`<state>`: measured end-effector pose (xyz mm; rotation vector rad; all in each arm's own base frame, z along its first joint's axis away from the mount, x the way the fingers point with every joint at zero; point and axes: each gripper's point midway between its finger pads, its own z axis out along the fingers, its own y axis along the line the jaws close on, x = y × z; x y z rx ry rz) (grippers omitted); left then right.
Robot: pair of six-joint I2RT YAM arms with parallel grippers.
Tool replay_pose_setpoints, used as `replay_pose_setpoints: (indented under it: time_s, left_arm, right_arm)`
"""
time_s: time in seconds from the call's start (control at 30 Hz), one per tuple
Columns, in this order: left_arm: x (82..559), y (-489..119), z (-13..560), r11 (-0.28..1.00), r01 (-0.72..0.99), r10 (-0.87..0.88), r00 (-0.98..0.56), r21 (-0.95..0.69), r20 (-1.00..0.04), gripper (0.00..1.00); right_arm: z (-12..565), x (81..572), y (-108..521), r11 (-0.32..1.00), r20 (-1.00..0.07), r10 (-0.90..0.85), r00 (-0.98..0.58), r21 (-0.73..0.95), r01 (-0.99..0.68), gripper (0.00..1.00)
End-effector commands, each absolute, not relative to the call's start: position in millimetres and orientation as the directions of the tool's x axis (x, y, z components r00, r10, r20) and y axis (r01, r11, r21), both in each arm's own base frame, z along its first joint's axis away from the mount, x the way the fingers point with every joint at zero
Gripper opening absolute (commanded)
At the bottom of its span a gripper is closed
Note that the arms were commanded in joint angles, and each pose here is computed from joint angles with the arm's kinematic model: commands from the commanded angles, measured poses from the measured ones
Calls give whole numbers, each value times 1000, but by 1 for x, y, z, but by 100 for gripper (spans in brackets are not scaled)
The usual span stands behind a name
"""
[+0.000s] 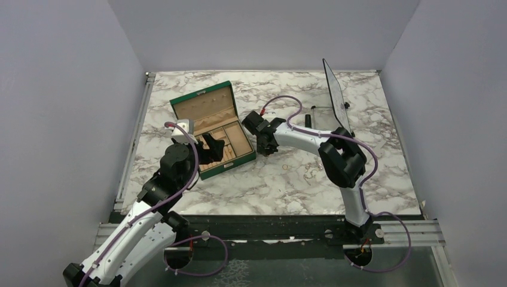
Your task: Organize the mixed jewelry
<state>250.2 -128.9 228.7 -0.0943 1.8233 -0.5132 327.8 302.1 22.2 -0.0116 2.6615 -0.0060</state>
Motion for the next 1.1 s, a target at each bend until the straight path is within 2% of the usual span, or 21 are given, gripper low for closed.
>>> replay_pose_setpoints:
  time_s: [0.0,0.07,0.3,0.57,0.73,0.83,1.07]
  left_arm:
    - [251,-136,230,887,224,-324,-319,-403,-891,83]
    - [252,-136,228,890,221,-318,-326,-399,-890,83]
    - [246,-145,224,857,199,-373,-397,-476,-838,83]
    - [234,-175,245,680,213,-549,-486,-702,-680,93]
    - [229,-202,260,529,243,-603,-567,-813,-561,99]
    - [226,-220,276,434,245,-608,-630,-867,-483,99]
    - [222,-243,323,260,299,-605,-691,-918,-396,97]
  right_arm:
    - [-2,319,287,999,-427,0,-904,-41,19,4]
    - [6,322,288,1000,-452,17,-892,-2,20,1]
    - [59,330,304,977,-544,41,-838,198,-81,1]
    - [132,320,320,860,-599,118,-792,461,-220,1]
    - [182,305,324,724,-602,195,-774,621,-300,1]
    - [220,294,323,613,-531,257,-807,735,-289,1]
    - [299,265,329,364,-502,331,-799,849,-383,1]
